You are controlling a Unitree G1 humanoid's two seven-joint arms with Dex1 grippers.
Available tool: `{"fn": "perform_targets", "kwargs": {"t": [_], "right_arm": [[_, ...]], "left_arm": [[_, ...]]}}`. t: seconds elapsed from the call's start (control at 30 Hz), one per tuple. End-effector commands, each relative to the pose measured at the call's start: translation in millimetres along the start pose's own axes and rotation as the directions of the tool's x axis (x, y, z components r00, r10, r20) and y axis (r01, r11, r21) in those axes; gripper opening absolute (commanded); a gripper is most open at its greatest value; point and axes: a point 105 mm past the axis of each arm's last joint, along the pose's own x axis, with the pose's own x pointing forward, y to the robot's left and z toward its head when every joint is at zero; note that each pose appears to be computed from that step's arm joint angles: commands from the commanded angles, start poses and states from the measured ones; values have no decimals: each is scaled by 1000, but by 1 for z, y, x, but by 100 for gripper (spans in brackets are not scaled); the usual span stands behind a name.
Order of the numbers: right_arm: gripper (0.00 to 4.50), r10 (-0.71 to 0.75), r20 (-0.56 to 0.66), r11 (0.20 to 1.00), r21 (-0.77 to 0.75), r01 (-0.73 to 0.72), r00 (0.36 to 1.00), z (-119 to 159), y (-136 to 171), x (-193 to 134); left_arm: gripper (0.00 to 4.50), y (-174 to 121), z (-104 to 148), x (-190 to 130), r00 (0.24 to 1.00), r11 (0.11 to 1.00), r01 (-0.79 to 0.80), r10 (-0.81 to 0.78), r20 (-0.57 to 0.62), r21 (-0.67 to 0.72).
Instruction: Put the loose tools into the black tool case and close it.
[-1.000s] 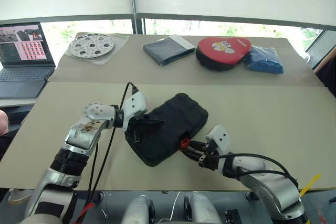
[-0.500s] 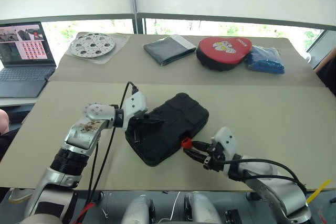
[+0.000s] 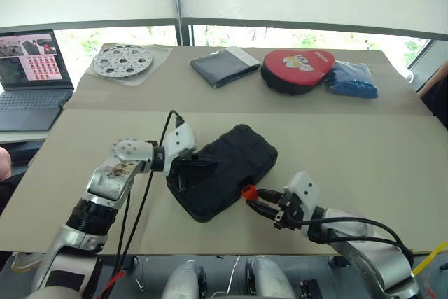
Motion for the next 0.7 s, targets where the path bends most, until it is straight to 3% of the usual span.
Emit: {"fn": "perform_targets", "kwargs": {"t": [0.03, 0.6, 0.7], "right_arm": [[124, 10, 95, 1000, -27, -7, 995, 22, 4, -1], [124, 44, 243, 999, -13, -43, 969, 46, 7, 3], [124, 54, 200, 998, -49, -45, 978, 38, 7, 1]], "left_arm": [[0, -18, -33, 11, 991, 995, 55, -65, -119, -89], [0, -21, -35, 9, 988, 992, 58, -73, -135, -115], [0, -21, -35, 9, 988, 992, 55, -71, -135, -117]]}}
